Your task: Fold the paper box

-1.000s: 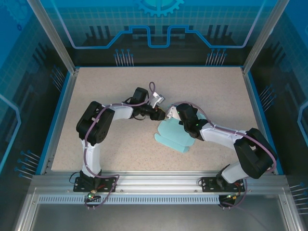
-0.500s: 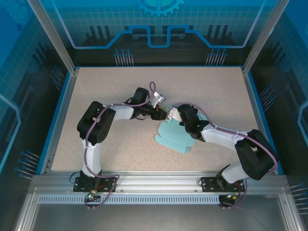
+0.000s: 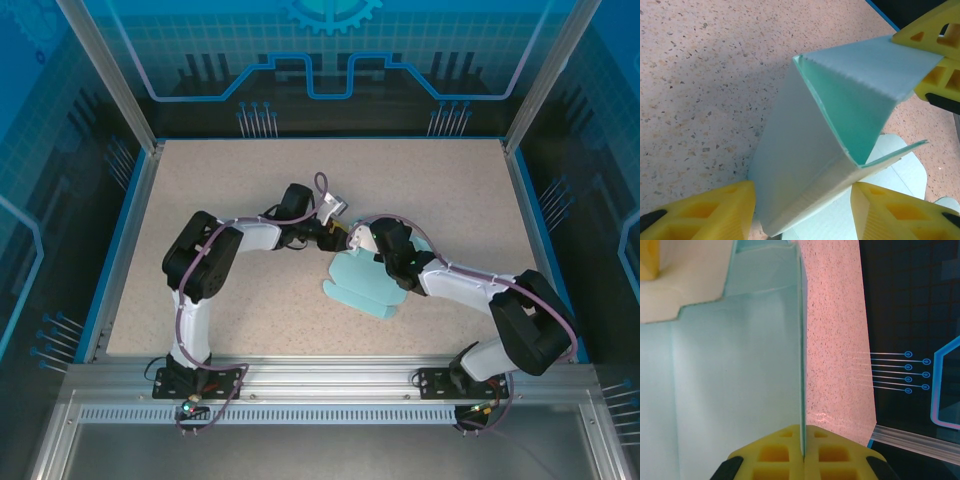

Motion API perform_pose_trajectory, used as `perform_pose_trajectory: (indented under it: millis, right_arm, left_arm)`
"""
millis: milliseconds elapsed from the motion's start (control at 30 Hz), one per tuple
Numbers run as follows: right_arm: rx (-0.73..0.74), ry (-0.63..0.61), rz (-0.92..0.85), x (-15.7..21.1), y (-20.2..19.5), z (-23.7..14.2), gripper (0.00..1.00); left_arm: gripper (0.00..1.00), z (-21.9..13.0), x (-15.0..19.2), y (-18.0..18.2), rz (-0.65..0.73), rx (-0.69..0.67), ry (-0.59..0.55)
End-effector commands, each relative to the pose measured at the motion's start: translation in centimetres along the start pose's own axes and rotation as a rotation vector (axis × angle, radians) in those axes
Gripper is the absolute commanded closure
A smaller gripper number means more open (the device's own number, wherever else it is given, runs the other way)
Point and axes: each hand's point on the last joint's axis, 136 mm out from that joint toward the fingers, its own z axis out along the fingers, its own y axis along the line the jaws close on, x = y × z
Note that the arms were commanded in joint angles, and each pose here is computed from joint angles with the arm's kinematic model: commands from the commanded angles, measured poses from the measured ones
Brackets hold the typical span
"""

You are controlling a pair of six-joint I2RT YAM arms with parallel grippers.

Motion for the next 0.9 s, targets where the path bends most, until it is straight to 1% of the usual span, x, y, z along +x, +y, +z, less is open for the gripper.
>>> perform_pose_trajectory:
  millis: [0,267,433,567,700,867]
  right_arm:
    - [-0.063,-0.038,-0.035,-0.4,1.5,-0.6,1.0]
    - [-0.088,-0.037,-0.031,-0.3,1.9,-0.7,1.0]
    - [-0.1,-0.037,-0.026,-0.3,2.1,-0.7,1.0]
    - [-0.109,-0.044,-0.017,-0.4,2.0,-0.8,1.0]
    - [-0.119,-0.056,-0.004,-0.5,2.1,-0.9,1.0]
    - [-0.131,-0.064,0.007,-0.6,2.3,-1.0,1.0]
  left_arm:
    - [0.44,0.3,-0.3,1.0,-0.004,-0.051,-0.038]
    - [0.34,0.3,-0.4,1.2,-0.006,-0.066,-0.05]
    - [0.28,0.4,-0.3,0.5,0.003,-0.024,-0.043]
    - [0.25,0.7,0.0,-0.1,0.0,0.018,-0.033]
    - [0.23,1.2,0.3,-0.1,0.003,0.022,-0.017]
    - [0.22,1.6,0.1,-0.3,0.021,0.017,-0.026]
